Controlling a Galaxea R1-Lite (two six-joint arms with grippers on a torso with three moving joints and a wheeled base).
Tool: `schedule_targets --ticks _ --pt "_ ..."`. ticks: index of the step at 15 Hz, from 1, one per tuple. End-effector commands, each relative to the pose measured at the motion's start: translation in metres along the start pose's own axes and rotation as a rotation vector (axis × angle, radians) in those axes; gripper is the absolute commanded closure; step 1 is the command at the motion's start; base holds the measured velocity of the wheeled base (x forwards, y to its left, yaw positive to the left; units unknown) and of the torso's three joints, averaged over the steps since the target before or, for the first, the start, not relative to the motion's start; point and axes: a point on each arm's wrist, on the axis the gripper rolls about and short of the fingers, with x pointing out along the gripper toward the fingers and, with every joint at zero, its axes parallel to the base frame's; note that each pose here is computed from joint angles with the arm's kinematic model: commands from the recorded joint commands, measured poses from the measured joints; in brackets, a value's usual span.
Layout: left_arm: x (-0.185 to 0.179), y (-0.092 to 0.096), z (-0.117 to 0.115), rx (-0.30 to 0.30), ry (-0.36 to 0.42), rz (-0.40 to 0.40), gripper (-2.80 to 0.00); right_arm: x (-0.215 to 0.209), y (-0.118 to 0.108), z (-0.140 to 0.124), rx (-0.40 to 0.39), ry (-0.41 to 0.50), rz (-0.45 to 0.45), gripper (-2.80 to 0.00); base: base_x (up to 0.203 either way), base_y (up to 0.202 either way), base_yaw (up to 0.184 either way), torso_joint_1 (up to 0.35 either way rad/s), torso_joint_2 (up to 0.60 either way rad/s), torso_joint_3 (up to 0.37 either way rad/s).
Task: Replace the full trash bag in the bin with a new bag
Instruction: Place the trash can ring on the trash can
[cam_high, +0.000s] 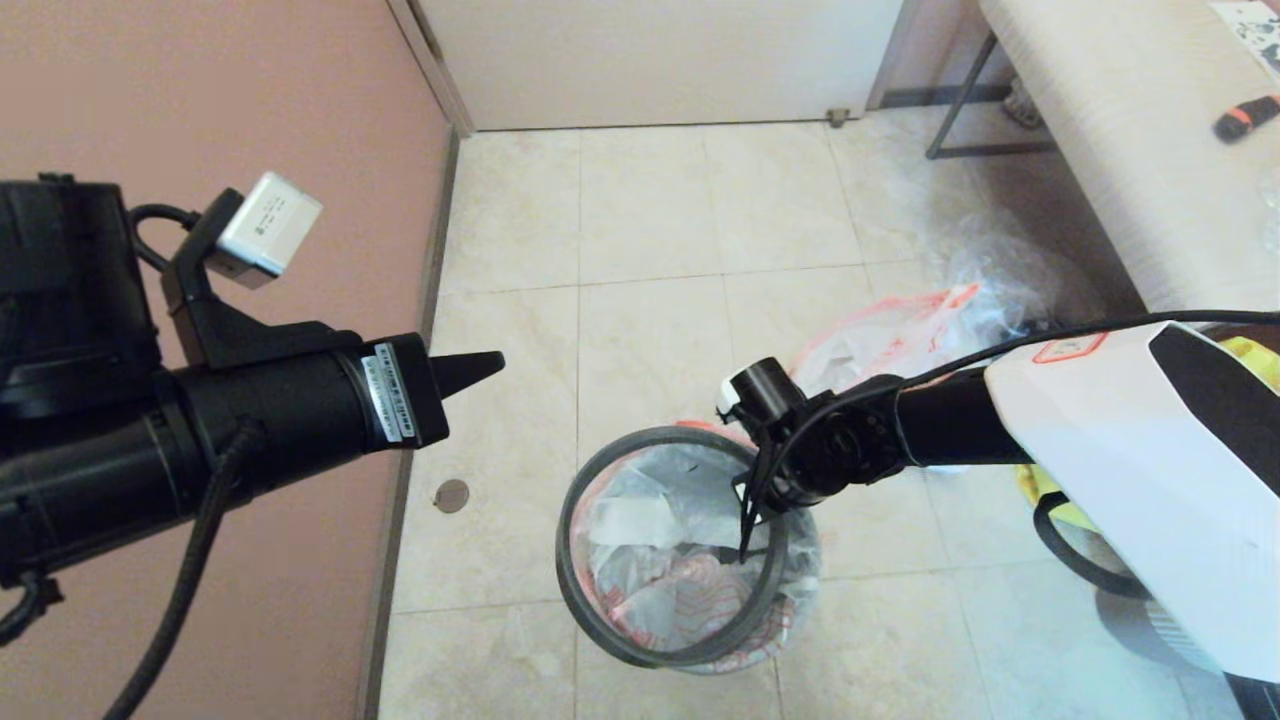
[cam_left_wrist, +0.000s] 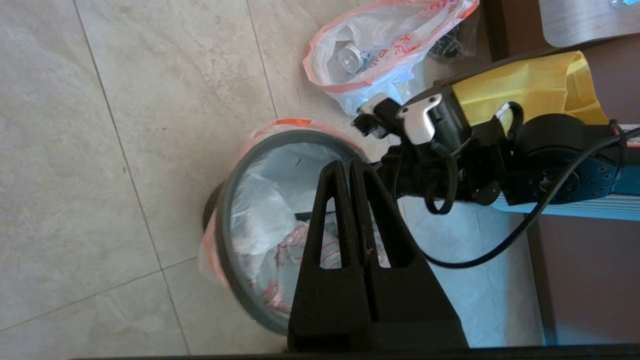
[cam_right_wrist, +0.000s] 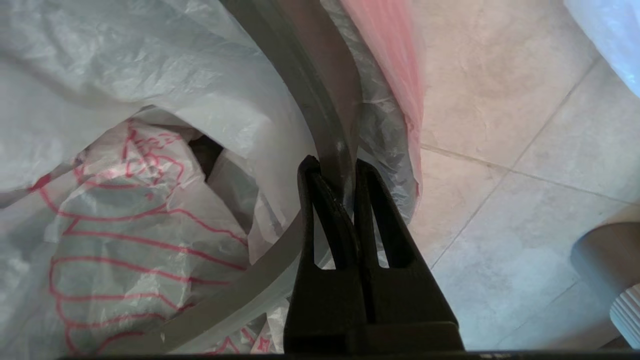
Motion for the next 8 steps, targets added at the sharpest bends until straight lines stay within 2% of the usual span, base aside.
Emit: schedule_targets --ticks 1,4,8 --pt "0.000 0.000 0.000 -0.003 -0.003 0.001 0.00 -0.002 0.001 0.000 -0.001 -0.003 -0.002 0.00 0.000 0.000 0.000 0.000 0.00 0.000" --pt "-0.001 0.000 0.001 -0.002 -0.004 -0.001 0.00 -0.019 -0.006 0.003 0.011 -0.024 -0.009 0.00 0.000 0.000 0.000 0.000 0.00 0.000" --pt "-0.002 0.000 0.001 -0.003 -0.007 0.000 0.00 -0.016 -0.008 -0.002 0.007 -0.006 -0.033 0.00 0.000 0.000 0.000 0.000 0.00 0.000"
